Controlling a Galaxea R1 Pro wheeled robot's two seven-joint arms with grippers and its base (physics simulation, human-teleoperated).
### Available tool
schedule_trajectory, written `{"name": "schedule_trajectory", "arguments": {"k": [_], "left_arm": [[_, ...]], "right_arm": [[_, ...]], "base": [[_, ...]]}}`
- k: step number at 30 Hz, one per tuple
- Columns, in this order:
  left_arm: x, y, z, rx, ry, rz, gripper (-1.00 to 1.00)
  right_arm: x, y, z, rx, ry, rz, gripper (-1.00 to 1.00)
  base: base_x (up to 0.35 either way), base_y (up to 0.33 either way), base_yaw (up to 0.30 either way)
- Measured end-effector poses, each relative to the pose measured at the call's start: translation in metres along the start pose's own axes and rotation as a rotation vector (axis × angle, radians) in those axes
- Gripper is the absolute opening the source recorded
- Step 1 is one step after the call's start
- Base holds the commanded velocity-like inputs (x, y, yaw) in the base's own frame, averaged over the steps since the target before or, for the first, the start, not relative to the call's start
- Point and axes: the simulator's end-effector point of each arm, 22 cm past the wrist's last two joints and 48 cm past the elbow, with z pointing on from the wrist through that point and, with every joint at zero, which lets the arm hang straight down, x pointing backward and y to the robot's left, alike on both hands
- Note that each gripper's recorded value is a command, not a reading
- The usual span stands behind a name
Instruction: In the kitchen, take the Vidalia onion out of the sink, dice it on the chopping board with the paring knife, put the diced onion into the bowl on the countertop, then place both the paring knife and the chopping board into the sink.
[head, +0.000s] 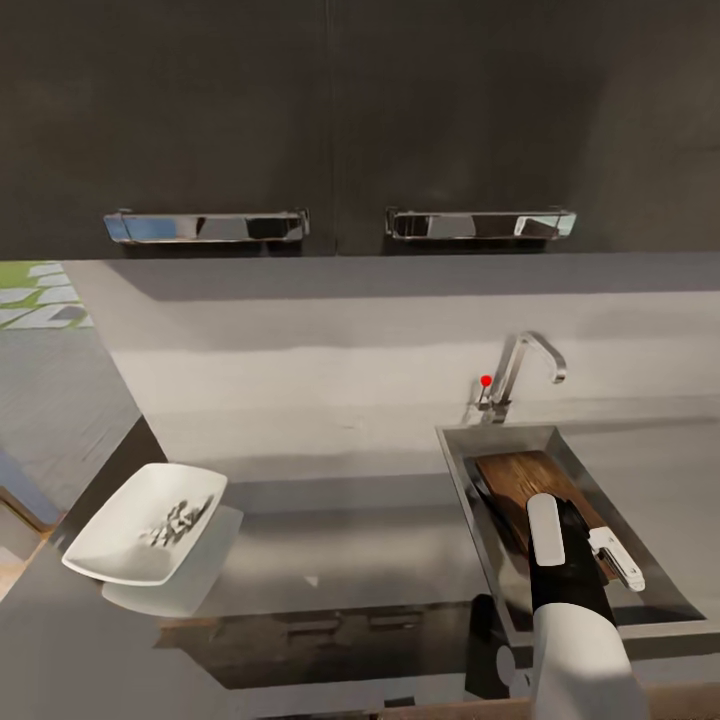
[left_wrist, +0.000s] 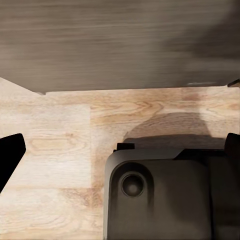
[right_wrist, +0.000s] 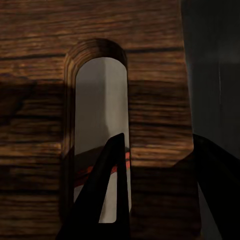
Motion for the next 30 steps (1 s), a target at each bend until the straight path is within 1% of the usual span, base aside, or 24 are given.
{"name": "schedule_trajectory", "arguments": {"k": [30], "left_arm": [[0.02,0.001,-0.004,-0.003,0.051,0.002,1.0]], "right_arm": [[0.012,-0.005,0.016,0.033,0.004,-0.028,-1.0]], "base": [[0.0,0.0,0.0]]}}
